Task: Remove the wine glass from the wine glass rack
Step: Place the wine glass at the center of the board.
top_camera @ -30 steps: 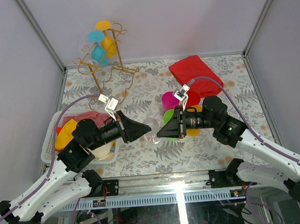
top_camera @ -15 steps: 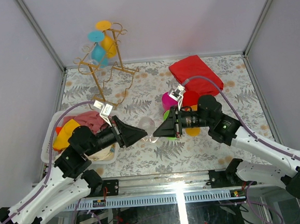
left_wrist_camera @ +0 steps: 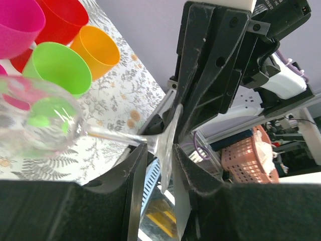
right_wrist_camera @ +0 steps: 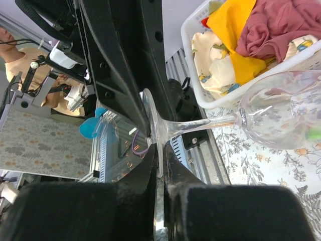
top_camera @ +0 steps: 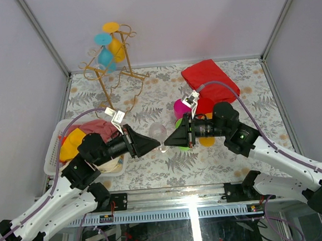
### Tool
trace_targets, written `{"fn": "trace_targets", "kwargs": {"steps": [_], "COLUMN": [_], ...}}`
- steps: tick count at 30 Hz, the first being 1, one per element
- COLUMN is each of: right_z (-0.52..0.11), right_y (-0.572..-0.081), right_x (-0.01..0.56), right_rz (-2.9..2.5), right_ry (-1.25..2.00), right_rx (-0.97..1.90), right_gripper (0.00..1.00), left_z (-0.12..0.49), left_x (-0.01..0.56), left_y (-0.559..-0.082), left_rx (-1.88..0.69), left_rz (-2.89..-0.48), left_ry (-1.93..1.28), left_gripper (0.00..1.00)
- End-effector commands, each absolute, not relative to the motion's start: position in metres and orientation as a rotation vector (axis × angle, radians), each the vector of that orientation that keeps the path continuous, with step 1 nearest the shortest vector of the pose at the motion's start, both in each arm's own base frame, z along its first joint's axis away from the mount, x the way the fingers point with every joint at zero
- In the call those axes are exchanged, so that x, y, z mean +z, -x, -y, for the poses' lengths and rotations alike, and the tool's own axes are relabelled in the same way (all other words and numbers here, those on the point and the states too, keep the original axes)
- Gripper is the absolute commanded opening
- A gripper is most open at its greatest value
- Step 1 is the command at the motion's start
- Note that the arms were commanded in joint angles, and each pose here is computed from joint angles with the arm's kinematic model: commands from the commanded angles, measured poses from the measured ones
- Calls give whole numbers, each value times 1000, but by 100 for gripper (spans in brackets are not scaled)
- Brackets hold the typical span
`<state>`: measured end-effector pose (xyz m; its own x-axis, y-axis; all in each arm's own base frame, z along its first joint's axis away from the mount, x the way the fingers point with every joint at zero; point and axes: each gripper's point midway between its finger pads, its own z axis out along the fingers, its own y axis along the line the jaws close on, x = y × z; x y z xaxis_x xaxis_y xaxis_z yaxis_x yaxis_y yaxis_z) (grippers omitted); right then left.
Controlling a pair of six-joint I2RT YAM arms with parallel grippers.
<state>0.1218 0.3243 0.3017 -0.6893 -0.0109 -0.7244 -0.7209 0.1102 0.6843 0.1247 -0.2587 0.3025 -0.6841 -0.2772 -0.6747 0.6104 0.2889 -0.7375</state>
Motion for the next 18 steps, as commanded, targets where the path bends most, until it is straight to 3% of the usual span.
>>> {"fn": "trace_targets", "kwargs": {"steps": [1, 6, 10, 18], "right_z": [-322, -321, -319, -319], "right_y": [-131, -131, -130, -119], "right_x": [355, 353, 353, 355], "right_rz": [-1580, -1579, -1577, -1563], "right_ry": [707, 705, 703, 752], "right_rx": [1575, 1567, 1563, 1615], "right_gripper": [0, 0, 0, 0], "left_z": [261, 261, 263, 268], "left_x": [303, 306, 302, 309], "left_y": [-116, -117, -117, -120], "left_rx": [-1541, -1543, -1550, -1581], "left_rz": [-1795, -1790, -1809, -1763], "left_ry": [-331, -325, -328, -318], "left_gripper": [28, 33, 28, 27]}}
